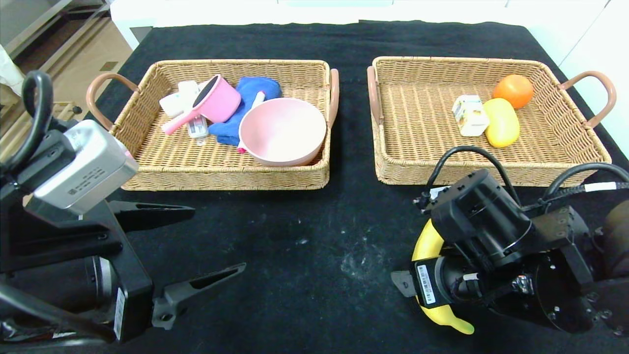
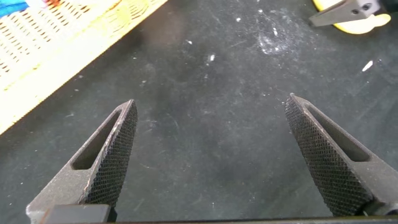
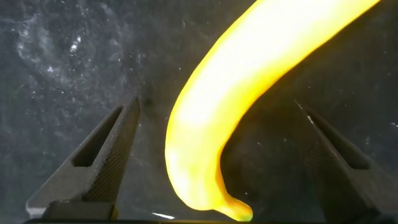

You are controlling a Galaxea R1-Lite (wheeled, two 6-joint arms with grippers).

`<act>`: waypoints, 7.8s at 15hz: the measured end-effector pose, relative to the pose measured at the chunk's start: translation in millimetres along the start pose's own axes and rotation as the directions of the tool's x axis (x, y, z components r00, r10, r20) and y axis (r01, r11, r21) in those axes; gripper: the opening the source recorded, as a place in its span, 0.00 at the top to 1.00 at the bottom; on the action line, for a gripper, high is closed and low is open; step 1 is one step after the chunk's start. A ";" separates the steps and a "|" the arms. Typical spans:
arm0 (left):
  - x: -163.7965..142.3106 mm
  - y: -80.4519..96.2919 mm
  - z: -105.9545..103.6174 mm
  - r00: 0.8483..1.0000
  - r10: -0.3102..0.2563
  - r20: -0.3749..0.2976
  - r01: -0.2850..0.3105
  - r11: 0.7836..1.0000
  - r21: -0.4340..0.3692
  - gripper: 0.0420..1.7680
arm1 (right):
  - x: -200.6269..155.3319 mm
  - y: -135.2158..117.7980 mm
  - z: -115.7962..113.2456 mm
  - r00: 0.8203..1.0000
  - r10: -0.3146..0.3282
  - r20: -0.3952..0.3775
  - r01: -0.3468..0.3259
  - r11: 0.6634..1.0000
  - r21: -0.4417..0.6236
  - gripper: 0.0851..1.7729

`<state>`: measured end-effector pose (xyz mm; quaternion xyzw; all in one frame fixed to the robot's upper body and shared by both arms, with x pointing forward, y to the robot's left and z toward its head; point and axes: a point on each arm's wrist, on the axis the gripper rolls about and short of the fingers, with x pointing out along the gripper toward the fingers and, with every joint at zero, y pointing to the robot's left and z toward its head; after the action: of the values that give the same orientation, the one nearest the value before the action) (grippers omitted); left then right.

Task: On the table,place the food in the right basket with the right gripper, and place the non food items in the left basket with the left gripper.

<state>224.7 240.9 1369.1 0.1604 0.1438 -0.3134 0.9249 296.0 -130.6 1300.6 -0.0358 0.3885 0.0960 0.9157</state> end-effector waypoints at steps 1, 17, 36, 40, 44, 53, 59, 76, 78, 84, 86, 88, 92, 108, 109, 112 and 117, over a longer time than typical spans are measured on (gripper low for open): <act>0.0 -0.3 0.0 1.000 -0.002 0.000 0.002 1.000 0.001 0.03 | 0.6 0.3 0.1 1.000 0.000 -0.001 0.000 1.000 0.000 0.04; 1.1 -1.1 -1.5 1.000 -0.006 -0.007 0.006 1.000 0.001 0.03 | 2.0 0.8 -0.1 1.000 -0.002 -0.006 0.002 1.000 -0.002 0.66; -0.1 -2.9 -0.9 1.000 -0.016 -0.001 0.016 1.000 0.006 0.03 | -83.4 -11.5 27.9 0.942 0.281 0.184 -0.279 0.960 -0.041 0.66; -0.1 -3.2 -0.9 1.000 -0.018 -0.001 0.018 1.000 0.006 0.03 | -96.4 -21.3 50.0 0.923 0.271 0.274 -0.266 0.962 -0.057 0.66; 0.0 -3.3 -1.3 1.000 -0.018 -0.003 0.018 1.000 0.006 0.03 | -104.4 -36.3 70.7 0.907 0.230 0.352 -0.227 0.973 -0.050 0.66; 0.0 -3.7 -1.5 1.000 -0.020 -0.003 0.020 1.000 0.007 0.03 | -94.4 -69.0 134.8 0.857 0.077 0.510 -0.118 0.992 0.048 0.66; -0.9 -3.6 -1.6 1.000 -0.019 -0.001 0.019 1.000 0.007 0.03 | -73.4 -91.7 174.1 0.808 0.037 0.587 -0.118 0.988 0.100 0.66; -3.5 -6.8 -2.0 0.999 -0.036 0.007 0.036 0.999 0.015 0.03 | -20.7 -113.8 197.5 0.823 0.034 0.566 -0.122 0.985 0.118 0.41; -3.6 -6.8 -2.0 0.999 -0.036 0.007 0.036 0.999 0.014 0.03 | -21.0 -113.7 197.5 0.823 0.034 0.566 -0.122 0.985 0.118 0.33; -3.9 -6.6 -1.4 0.999 -0.034 0.010 0.033 0.999 0.013 0.03 | -27.6 -112.7 189.3 0.834 0.055 0.548 -0.120 0.989 0.083 0.17; -4.2 -6.4 -1.2 0.999 -0.030 0.011 0.030 0.999 0.012 0.03 | -33.2 -113.2 177.4 0.848 0.102 0.521 -0.130 0.991 0.018 0.14; -5.2 -6.2 -0.7 0.999 -0.028 0.015 0.028 1.000 0.012 0.03 | -44.1 -114.8 160.1 0.860 0.145 0.490 -0.134 0.989 -0.058 0.12; -9.2 -5.9 -0.2 0.999 -0.021 0.027 0.021 1.000 0.012 0.03 | -71.1 -119.6 118.0 0.879 0.187 0.439 -0.132 0.979 -0.153 0.09; -140.3 -11.0 -62.4 0.947 0.317 0.053 -0.312 0.946 -0.089 0.03 | -221.4 -157.8 -94.1 0.804 0.057 0.591 -0.010 0.996 -0.083 0.04; -149.9 -16.0 -69.5 0.931 0.359 0.060 -0.353 0.930 -0.100 0.03 | -228.9 -157.8 -109.9 0.795 0.022 0.607 0.016 0.998 -0.058 0.04; -171.8 -33.1 -87.8 0.889 0.447 0.099 -0.435 0.892 -0.126 0.03 | -242.9 -152.7 -150.5 0.765 -0.061 0.642 0.078 0.997 0.002 0.04; -190.2 -53.2 -103.7 0.832 0.542 0.118 -0.522 0.837 -0.161 0.03 | -247.7 -142.4 -201.9 0.723 -0.125 0.679 0.124 0.991 0.050 0.04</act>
<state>29.2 342.5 1333.8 0.1119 0.0383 -0.0458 0.9919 14.3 -335.0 1336.8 -0.0235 0.0231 0.0408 0.9986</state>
